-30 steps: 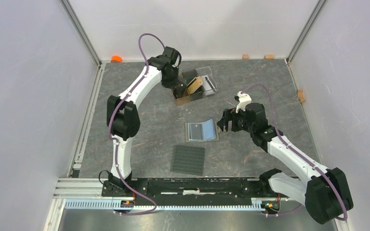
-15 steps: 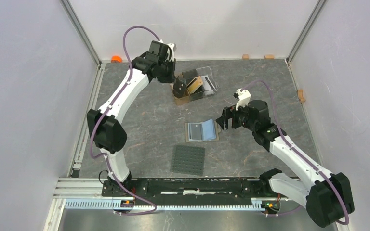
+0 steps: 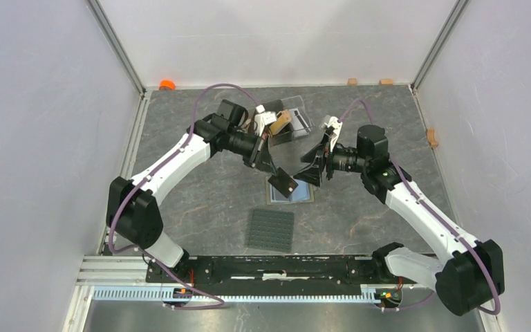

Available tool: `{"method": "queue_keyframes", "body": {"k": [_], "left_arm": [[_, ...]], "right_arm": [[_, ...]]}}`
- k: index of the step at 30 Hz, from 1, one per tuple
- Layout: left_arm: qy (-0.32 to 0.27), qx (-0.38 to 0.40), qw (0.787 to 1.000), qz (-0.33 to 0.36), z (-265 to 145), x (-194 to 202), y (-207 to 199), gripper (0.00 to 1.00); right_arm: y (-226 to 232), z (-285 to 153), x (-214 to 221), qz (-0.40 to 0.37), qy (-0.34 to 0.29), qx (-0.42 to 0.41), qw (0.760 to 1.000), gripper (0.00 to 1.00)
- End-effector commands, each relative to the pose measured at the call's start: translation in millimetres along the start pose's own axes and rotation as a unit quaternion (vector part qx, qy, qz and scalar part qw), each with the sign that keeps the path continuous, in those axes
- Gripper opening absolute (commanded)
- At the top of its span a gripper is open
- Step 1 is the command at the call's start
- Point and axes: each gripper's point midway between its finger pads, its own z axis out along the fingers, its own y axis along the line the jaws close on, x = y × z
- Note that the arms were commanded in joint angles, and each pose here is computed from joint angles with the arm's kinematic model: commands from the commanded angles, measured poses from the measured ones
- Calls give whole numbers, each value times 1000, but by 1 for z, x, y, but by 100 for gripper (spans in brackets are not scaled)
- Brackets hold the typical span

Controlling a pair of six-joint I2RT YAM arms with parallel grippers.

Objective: Put the credit cards into the card holder
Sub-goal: Pick up the credit card from the storage box.

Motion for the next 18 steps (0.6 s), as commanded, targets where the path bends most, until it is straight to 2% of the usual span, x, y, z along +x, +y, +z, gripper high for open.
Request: {"method": "queue_keyframes", "body": {"k": [1,6,10,13,15,16,17,18], "left_arm": [[-16,126,989,80,-5,2,-56,2],[-4,148,985,83,1,13,-65,2],[3,148,985,83,6,18,-66,2],[3,140,987,83,8,18,-63,2],[-3,136,987,80,10,16,-61,2],[-8,128,989,75,12,14,-59,3],[-14,109,992,68,14,12,-52,14],[-21,85,995,57,17,9,-43,35]], "right_arm": [[28,3,4,23,19,-90,995,76],[34,13,22,60,49,-108,991,65],[41,19,33,72,63,-119,988,49],[50,20,37,77,67,-135,985,29],[49,20,41,86,68,-129,986,6],[45,21,44,93,70,-113,987,0],[36,22,49,107,74,-87,988,0],[24,24,55,123,79,-51,988,0]]}}
